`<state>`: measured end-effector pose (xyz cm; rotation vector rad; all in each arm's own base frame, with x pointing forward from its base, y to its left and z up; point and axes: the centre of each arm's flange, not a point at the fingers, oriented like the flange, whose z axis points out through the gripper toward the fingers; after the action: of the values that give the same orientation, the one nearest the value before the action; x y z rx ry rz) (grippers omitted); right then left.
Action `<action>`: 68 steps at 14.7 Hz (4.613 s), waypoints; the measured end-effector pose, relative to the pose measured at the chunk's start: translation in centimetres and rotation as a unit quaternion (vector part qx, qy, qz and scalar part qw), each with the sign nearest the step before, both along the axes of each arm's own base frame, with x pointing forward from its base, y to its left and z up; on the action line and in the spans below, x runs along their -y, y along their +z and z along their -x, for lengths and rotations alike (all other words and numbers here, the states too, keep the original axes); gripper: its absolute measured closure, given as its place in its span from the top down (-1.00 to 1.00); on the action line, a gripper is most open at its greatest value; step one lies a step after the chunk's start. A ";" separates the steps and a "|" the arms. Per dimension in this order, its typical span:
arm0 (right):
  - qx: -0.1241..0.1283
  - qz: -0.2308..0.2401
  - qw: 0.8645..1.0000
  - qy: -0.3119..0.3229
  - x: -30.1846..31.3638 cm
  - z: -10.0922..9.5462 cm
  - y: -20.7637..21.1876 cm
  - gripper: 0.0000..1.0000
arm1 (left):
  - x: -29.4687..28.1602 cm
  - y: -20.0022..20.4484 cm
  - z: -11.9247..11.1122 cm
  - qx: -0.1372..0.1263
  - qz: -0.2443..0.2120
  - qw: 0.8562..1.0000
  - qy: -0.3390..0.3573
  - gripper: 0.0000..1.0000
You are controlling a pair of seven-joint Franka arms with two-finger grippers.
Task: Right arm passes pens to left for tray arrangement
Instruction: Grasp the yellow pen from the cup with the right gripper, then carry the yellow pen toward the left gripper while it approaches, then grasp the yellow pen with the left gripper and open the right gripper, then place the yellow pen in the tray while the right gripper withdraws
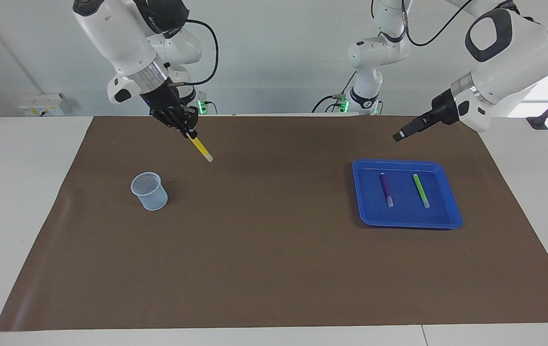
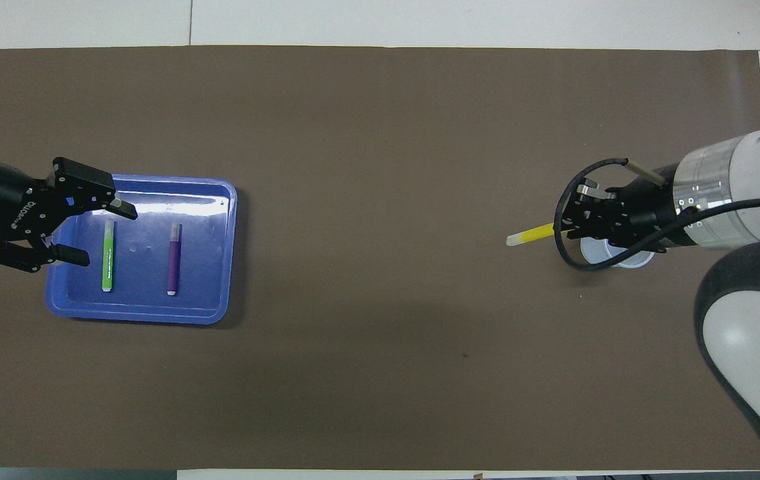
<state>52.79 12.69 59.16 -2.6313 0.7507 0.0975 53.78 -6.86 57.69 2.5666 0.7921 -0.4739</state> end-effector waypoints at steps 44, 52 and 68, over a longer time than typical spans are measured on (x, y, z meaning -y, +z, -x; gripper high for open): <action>-0.160 -0.236 0.911 -0.299 -25.0 2.1 1.5 -0.15 | 13.1 2.5 7.5 -0.061 0.077 0.882 0.461 -0.64; -0.071 -0.088 0.967 -0.227 -18.9 -0.2 0.0 1.00 | 6.6 0.8 5.4 0.006 0.059 0.917 0.394 -0.64; 0.073 0.221 0.953 0.195 8.1 -3.7 -5.6 1.00 | -6.1 -23.1 -0.7 0.082 -0.168 0.956 -0.228 -0.64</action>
<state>56.50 4.59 53.60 -3.1396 0.2049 -0.1754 54.50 -0.79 34.59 3.0695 0.2270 -0.2651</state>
